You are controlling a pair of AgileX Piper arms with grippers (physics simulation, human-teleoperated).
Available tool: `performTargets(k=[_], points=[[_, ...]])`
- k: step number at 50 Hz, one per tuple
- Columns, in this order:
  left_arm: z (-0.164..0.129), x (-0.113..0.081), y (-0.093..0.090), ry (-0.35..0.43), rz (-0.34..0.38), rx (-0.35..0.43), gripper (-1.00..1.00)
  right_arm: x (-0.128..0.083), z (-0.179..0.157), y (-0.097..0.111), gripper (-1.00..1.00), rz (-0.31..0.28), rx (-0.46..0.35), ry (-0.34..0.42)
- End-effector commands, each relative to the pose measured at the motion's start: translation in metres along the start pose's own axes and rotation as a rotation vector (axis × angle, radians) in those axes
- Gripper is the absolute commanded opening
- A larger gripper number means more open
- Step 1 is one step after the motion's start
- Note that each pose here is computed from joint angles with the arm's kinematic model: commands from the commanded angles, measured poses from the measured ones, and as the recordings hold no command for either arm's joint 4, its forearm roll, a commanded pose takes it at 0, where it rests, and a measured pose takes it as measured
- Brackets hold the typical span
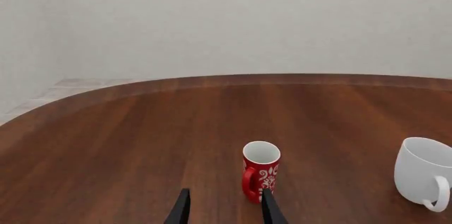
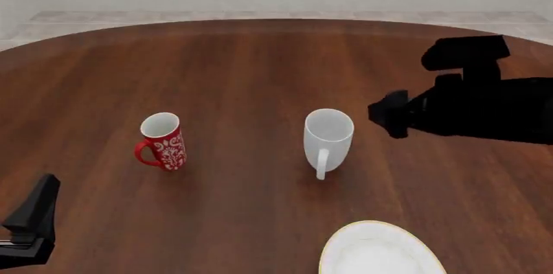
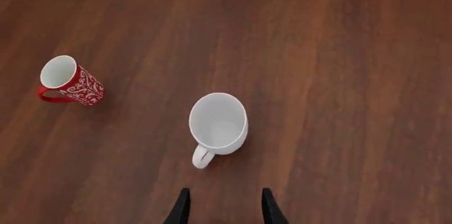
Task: Put the white mug on the plate.
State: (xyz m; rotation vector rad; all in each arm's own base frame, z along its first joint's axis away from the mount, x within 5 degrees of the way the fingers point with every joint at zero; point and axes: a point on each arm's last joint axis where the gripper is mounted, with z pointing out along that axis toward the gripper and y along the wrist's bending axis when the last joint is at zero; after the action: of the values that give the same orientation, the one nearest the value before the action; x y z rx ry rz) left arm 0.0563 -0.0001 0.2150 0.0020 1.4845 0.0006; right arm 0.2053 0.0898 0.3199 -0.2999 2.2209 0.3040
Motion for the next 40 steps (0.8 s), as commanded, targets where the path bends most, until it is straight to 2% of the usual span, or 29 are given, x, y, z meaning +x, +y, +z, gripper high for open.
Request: performTargets(k=[1,5,6,8,12,17,22,32,40], points=[[0.000,-0.001,0.000,-0.001,0.001,0.000,1.00,-0.005,0.023,0.018,1.00,0.072,-0.032,0.103],[0.000,0.000,0.000,0.000,0.000,0.000,1.00,-0.002,0.029,0.025,1.00,0.103,-0.049,0.115],[0.000,0.000,0.000,-0.001,0.001,0.000,1.00,-0.001,0.030,0.026,1.00,0.135,-0.053,0.110],[0.000,0.000,0.000,0.000,0.000,0.000,1.00,-0.001,0.032,0.026,1.00,0.113,-0.051,0.112],[0.000,0.000,0.000,-0.001,0.000,0.000,1.00,0.002,0.037,0.027,1.00,0.138,-0.053,0.117],[0.000,0.000,0.000,0.000,0.000,0.000,1.00,0.011,0.044,0.026,1.00,0.210,-0.044,0.136],[0.000,0.001,0.000,0.000,0.000,0.000,1.00,0.020,0.053,0.027,1.00,0.242,-0.042,0.154],[0.000,0.001,0.000,0.000,0.000,0.000,1.00,0.025,0.064,0.023,1.00,0.248,-0.027,0.168],[0.000,0.001,0.000,0.000,0.000,0.000,1.00,0.024,0.070,0.021,1.00,0.230,-0.020,0.172]])
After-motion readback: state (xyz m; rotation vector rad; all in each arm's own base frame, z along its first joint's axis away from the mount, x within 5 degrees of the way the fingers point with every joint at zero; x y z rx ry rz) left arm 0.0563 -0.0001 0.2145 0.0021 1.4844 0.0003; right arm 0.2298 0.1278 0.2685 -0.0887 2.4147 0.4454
